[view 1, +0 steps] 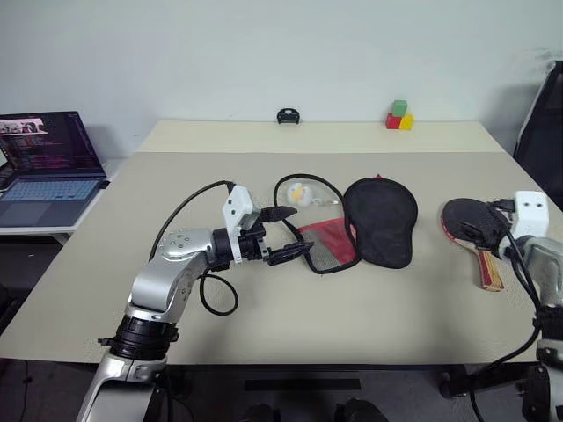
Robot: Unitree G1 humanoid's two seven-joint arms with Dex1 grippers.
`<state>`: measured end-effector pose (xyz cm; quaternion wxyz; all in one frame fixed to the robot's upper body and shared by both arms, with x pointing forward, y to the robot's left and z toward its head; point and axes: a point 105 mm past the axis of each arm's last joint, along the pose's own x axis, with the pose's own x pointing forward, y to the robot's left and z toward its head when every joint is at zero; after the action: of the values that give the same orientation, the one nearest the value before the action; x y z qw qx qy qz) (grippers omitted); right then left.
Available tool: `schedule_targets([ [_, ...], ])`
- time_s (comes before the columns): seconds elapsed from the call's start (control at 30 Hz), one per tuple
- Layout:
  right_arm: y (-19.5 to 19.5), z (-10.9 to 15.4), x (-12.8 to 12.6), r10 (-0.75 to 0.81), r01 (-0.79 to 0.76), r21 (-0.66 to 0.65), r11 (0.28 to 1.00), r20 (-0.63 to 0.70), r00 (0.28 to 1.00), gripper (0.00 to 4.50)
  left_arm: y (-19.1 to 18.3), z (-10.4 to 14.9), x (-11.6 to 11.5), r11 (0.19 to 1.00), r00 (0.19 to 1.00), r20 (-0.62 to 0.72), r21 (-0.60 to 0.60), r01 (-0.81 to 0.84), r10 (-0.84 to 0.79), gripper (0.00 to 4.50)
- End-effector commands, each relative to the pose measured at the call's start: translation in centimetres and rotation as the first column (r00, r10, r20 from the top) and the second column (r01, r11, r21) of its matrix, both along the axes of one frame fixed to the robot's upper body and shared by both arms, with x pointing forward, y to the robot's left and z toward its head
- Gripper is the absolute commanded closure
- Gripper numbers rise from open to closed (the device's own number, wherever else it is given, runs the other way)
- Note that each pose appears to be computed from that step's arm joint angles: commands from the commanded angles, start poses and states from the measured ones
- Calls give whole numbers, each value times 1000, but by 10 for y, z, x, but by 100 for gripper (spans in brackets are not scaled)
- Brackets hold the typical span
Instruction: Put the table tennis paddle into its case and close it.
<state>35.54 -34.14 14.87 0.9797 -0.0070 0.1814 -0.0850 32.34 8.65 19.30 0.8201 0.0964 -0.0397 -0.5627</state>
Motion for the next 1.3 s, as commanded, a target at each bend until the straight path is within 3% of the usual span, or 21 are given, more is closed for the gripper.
schedule_targets([
  [0.03, 0, 5, -11, -39, 38, 17, 999, 26, 999, 5, -5, 13, -5, 999, 998, 49, 6, 44, -44, 0],
  [0.37, 15, -26, -24, -47, 53, 96, 994, -63, 997, 5, -7, 14, -2, 998, 996, 66, 14, 58, -58, 0],
  [1.0, 11, -66, -8, -22, 27, 25, 999, -175, 984, 5, -2, 12, 0, 1000, 997, 67, 18, 25, -26, 0],
  [1.1, 5, -71, -9, -45, 56, 55, 997, -191, 981, 61, -1, 11, 1, 1000, 997, 67, 20, 21, -22, 0],
  [1.3, -3, -73, -11, -87, 105, 82, 991, -191, 978, 253, 5, 10, 1, 1000, 998, 64, 27, -1, -1, 0],
])
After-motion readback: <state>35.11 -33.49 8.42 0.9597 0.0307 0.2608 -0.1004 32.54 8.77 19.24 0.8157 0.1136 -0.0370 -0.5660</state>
